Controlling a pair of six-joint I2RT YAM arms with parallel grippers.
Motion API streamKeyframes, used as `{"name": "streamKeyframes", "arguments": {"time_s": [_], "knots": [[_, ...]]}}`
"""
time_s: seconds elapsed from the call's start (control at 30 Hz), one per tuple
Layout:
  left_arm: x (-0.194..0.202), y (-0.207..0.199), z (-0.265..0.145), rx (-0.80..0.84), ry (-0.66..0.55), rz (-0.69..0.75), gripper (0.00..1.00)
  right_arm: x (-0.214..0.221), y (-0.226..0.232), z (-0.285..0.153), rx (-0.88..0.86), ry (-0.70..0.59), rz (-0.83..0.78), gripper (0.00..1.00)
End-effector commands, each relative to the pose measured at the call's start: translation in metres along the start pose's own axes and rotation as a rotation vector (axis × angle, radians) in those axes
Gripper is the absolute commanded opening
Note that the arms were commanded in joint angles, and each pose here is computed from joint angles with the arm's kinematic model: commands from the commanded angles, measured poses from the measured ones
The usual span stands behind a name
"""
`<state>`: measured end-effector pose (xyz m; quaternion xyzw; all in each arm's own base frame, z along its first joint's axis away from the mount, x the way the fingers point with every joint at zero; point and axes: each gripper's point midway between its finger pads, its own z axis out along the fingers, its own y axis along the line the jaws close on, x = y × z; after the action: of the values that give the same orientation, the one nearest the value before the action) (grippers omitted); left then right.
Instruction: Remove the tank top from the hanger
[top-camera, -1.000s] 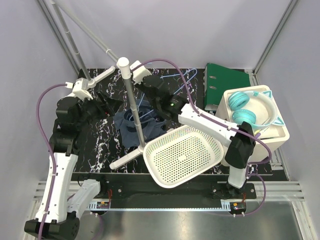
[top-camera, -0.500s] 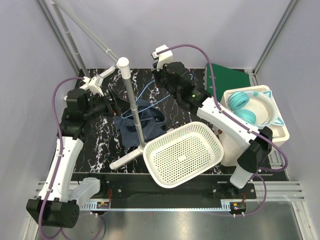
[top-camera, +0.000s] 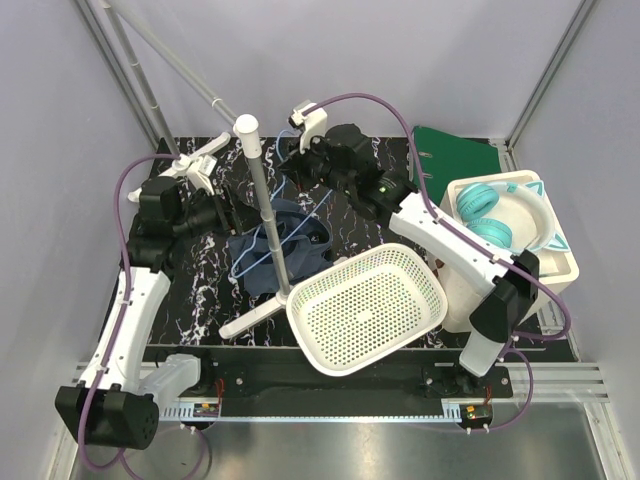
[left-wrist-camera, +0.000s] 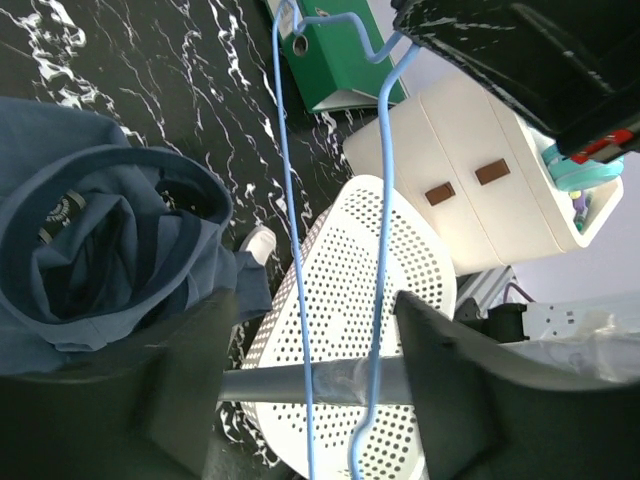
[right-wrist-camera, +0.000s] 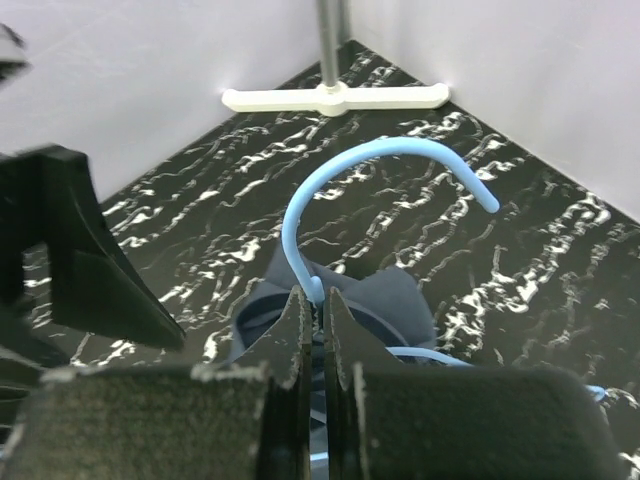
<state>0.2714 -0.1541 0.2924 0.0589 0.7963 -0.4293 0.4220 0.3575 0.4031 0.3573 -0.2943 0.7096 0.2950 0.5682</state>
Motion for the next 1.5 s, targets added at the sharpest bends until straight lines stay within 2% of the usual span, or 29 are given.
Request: {"name": "streamKeyframes", "arguments": {"time_s": [0.0, 0.1, 0.13, 0.2, 0.23, 0.27, 0.3, 0.37, 0.4, 0.47, 0.57, 0.7, 0.83, 0.9, 0.93, 1.0, 1.03, 1.17, 1.2, 1.23, 1.33, 1.47], "knots": [[-0.001, -0.014, 0.0, 0.081, 0.002, 0.039, 0.6, -0.024, 0.026, 0.001, -0.106, -0.05, 0.035, 0.0], [-0.002, -0.017, -0.001, 0.101, 0.003, 0.038, 0.48, -0.024, 0.032, 0.004, -0.131, -0.044, 0.051, 0.0], [-0.003, -0.018, 0.0, 0.101, 0.001, 0.04, 0.31, -0.025, 0.033, 0.005, -0.136, -0.047, 0.051, 0.0], [-0.005, -0.013, 0.0, 0.073, -0.011, 0.035, 0.09, -0.026, 0.035, 0.004, -0.138, -0.047, 0.066, 0.0], [-0.005, -0.009, -0.001, 0.044, -0.014, 0.024, 0.0, -0.027, 0.033, 0.003, -0.128, -0.048, 0.074, 0.04], [-0.011, -0.002, -0.004, -0.019, -0.055, 0.024, 0.0, -0.026, 0.032, 0.003, -0.118, -0.042, 0.09, 0.13], [-0.015, 0.003, -0.007, -0.067, -0.083, 0.016, 0.0, -0.025, 0.03, 0.002, -0.106, -0.039, 0.097, 0.32], [-0.026, 0.024, -0.018, -0.226, -0.176, -0.033, 0.0, -0.025, 0.019, -0.002, -0.037, -0.029, 0.122, 0.47], [-0.033, 0.019, -0.031, -0.251, -0.24, -0.027, 0.0, -0.025, 0.015, -0.005, -0.008, -0.025, 0.131, 0.64], [-0.044, 0.029, -0.048, -0.342, -0.344, -0.066, 0.0, -0.028, -0.003, -0.014, 0.095, -0.035, 0.148, 0.83], [-0.059, 0.027, -0.072, -0.404, -0.452, -0.069, 0.0, -0.028, -0.029, -0.034, 0.225, -0.034, 0.178, 0.98], [-0.081, 0.02, -0.094, -0.45, -0.555, -0.049, 0.0, -0.031, -0.051, -0.062, 0.286, -0.061, 0.223, 1.0], [-0.125, 0.014, -0.142, -0.583, -0.677, 0.013, 0.0, -0.029, -0.058, -0.084, 0.304, -0.066, 0.206, 1.0], [-0.14, 0.021, -0.146, -0.607, -0.674, 0.011, 0.0, -0.032, -0.059, -0.094, 0.307, -0.075, 0.186, 1.0], [-0.156, 0.021, -0.16, -0.621, -0.724, 0.014, 0.0, -0.027, -0.06, -0.095, 0.312, -0.068, 0.181, 1.0], [-0.168, 0.021, -0.15, -0.524, -0.685, 0.006, 0.0, -0.03, -0.059, -0.102, 0.307, -0.082, 0.169, 1.0], [-0.185, 0.019, -0.159, -0.485, -0.742, 0.011, 0.0, -0.026, -0.059, -0.102, 0.305, -0.075, 0.165, 1.0], [-0.21, 0.016, -0.155, -0.262, -0.733, 0.021, 0.0, -0.021, -0.056, -0.105, 0.282, -0.072, 0.137, 1.0], [-0.228, 0.008, -0.161, -0.197, -0.777, 0.114, 0.0, -0.018, -0.055, -0.107, 0.278, -0.067, 0.137, 1.0], [-0.227, 0.006, -0.154, -0.127, -0.749, 0.085, 0.0, -0.016, -0.054, -0.108, 0.274, -0.064, 0.134, 1.0], [-0.243, 0.008, -0.151, -0.078, -0.738, 0.129, 0.0, -0.012, -0.052, -0.109, 0.256, -0.061, 0.126, 1.0], [-0.257, 0.027, -0.146, -0.091, -0.7, 0.086, 0.0, -0.006, -0.05, -0.107, 0.241, -0.054, 0.121, 1.0]]}}
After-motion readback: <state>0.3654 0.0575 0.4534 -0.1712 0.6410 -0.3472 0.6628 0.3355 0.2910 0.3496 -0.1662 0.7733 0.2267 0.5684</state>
